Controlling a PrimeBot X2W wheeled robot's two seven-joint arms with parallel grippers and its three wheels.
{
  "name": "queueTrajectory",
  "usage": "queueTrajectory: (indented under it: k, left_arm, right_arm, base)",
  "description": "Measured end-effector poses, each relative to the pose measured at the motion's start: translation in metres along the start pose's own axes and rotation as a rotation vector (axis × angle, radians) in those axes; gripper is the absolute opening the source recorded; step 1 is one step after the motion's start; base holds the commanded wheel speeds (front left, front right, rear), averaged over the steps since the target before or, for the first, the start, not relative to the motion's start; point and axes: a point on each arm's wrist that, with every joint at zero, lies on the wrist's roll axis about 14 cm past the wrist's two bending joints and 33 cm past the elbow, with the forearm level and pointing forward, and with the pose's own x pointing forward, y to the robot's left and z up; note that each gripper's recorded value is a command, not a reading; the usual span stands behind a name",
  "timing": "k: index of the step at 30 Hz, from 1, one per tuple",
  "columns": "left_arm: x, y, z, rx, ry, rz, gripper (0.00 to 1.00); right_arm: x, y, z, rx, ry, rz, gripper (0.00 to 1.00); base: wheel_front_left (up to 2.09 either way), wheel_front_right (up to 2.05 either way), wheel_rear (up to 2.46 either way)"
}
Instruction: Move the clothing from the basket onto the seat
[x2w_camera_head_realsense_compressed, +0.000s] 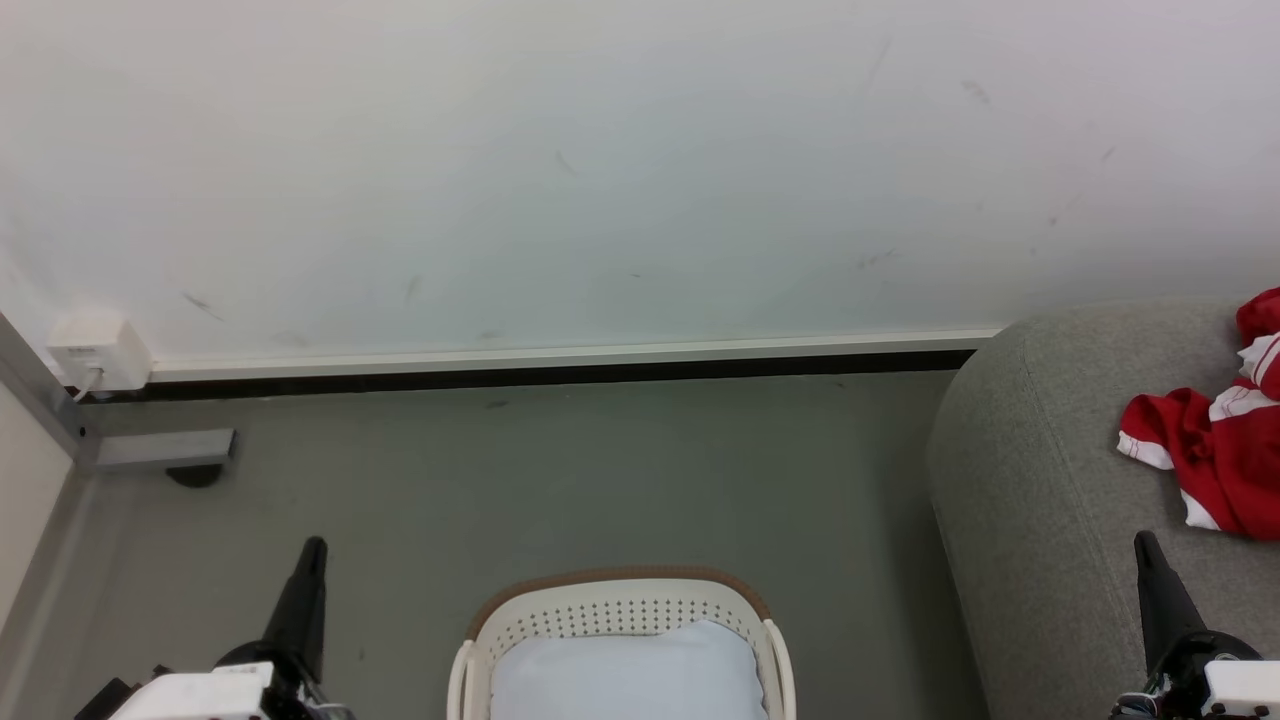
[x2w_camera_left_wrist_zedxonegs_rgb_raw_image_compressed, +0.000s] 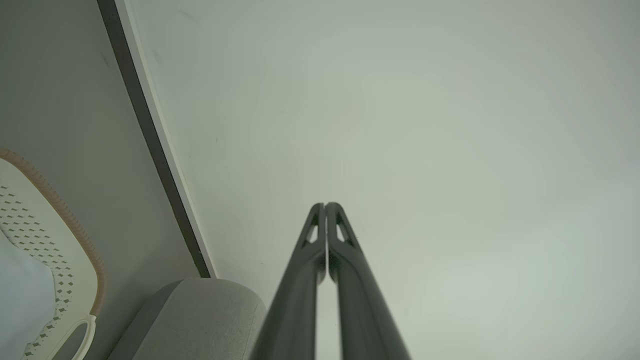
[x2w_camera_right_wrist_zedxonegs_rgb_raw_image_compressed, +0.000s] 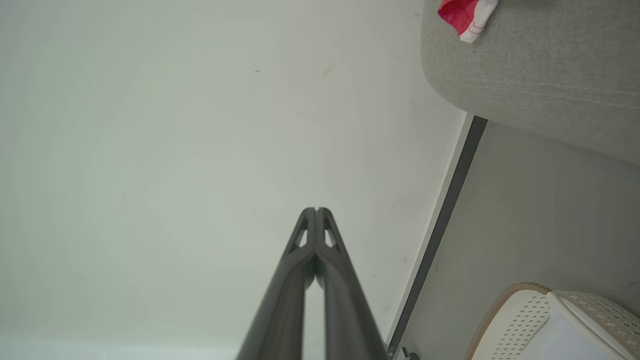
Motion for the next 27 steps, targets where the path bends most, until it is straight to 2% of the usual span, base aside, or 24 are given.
queueTrajectory:
  k: [27]
  left_arm:
    - [0.0000,-0.0001,0.0000,0.000,0.000,0.000,0.00]
  right_arm:
    - [0.0000,0.0001,0.0000,0.000,0.000,0.000,0.00]
  base:
    - [0.00,0.00,0.00]
